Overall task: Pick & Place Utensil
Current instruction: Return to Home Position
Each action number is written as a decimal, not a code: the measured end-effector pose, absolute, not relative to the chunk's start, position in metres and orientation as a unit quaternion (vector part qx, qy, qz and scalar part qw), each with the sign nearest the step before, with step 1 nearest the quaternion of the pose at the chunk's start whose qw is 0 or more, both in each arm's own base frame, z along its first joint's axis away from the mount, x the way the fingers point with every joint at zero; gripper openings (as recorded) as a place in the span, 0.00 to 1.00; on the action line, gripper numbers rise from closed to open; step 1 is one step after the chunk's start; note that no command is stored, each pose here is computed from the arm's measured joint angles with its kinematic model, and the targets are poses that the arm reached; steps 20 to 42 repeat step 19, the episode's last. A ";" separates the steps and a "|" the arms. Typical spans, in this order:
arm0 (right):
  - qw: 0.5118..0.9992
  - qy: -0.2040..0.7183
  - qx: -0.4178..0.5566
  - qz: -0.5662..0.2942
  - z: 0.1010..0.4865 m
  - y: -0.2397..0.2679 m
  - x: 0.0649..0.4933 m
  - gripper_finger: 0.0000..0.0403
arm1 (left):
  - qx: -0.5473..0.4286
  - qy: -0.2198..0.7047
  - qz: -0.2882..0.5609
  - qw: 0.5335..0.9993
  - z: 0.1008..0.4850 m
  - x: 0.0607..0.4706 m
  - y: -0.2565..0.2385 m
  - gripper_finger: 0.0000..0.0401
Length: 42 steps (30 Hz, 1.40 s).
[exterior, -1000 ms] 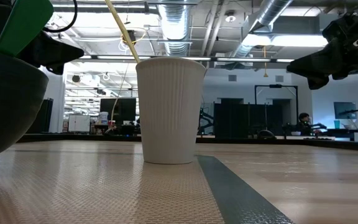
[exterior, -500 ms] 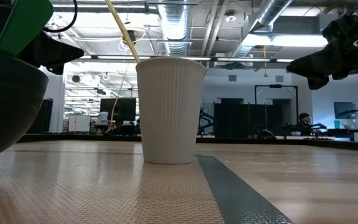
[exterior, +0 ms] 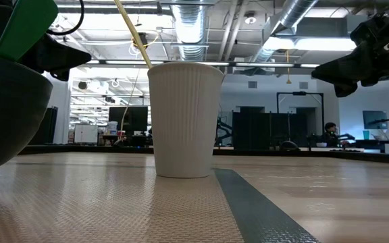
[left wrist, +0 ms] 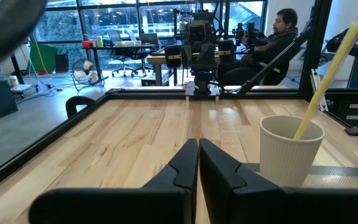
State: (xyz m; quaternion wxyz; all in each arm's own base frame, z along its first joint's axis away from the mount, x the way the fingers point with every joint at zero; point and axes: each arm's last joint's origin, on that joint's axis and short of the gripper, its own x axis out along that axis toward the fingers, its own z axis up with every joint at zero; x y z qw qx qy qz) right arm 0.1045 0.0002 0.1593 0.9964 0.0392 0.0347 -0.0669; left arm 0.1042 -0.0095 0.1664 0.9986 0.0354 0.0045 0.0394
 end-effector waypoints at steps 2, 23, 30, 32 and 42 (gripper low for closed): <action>0.996 0.035 0.039 -0.067 0.159 0.000 0.105 0.18 | 0.036 0.005 0.039 0.999 0.166 0.104 -0.010 0.04; 0.996 0.035 0.039 -0.067 0.159 0.000 0.105 0.18 | 0.036 0.005 0.040 0.999 0.166 0.104 -0.009 0.04; 0.996 0.035 0.039 -0.067 0.159 0.000 0.105 0.18 | 0.036 0.005 0.040 0.999 0.166 0.104 -0.009 0.04; 0.996 0.035 0.039 -0.067 0.159 0.000 0.105 0.18 | 0.036 0.005 0.040 0.999 0.166 0.104 -0.009 0.04; 0.996 0.035 0.039 -0.067 0.159 0.000 0.105 0.18 | 0.036 0.005 0.040 0.999 0.166 0.104 -0.009 0.04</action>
